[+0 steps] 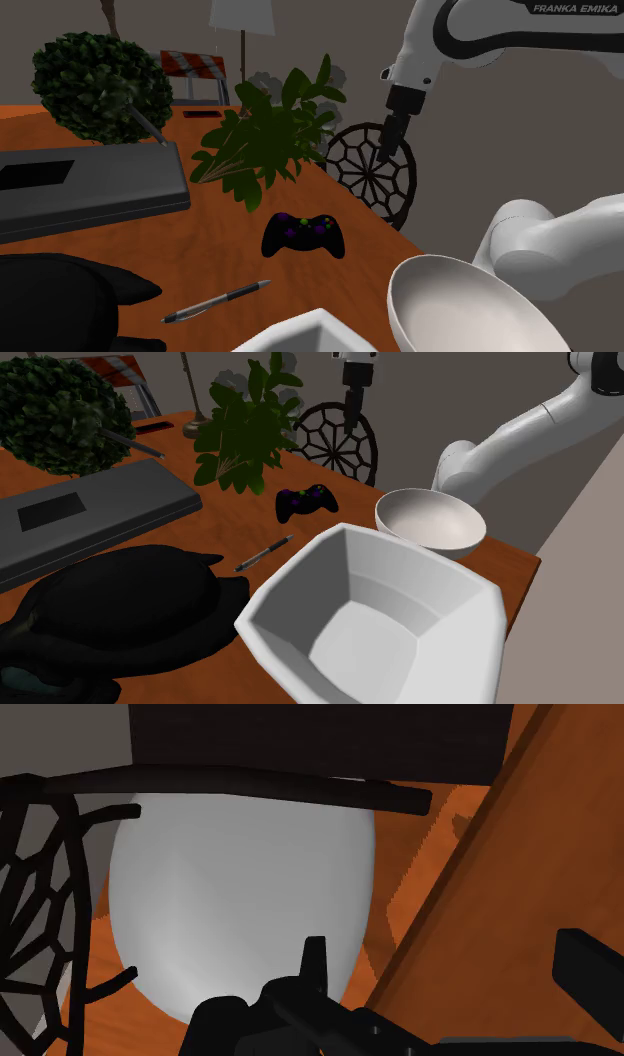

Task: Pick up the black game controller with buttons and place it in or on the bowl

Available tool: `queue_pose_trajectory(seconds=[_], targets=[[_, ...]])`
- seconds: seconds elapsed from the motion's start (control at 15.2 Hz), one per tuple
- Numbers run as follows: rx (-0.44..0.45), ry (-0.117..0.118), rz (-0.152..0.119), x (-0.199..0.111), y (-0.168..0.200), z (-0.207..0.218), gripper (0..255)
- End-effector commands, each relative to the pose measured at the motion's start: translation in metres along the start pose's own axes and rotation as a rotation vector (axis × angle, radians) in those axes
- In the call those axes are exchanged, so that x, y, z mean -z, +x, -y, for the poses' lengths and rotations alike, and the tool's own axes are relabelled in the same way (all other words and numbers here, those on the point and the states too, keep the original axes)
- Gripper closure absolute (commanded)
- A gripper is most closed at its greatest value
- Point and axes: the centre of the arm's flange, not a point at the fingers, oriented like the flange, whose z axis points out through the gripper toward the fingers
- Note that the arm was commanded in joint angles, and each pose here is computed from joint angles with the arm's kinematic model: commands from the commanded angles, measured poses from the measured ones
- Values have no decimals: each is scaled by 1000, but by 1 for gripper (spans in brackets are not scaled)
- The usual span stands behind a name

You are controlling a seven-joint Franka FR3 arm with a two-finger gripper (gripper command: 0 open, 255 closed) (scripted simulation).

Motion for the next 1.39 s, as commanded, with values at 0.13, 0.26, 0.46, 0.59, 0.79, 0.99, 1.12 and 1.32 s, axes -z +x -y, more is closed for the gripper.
queue_pose_trajectory(seconds=[0.13, 0.26, 0.46, 0.59, 0.79, 0.99, 1.12, 1.32], targets=[[30, -5, 19, -7, 12, 25, 0], [61, -10, 38, -14, 22, 50, 0], [107, -18, 67, -26, 36, 88, 0], [137, -23, 86, -34, 45, 114, 0], [183, -30, 114, -46, 56, 153, 0], [228, -38, 143, -59, 64, 192, 0], [259, -43, 162, -68, 69, 219, 0], [305, -50, 190, -82, 74, 258, 0]])
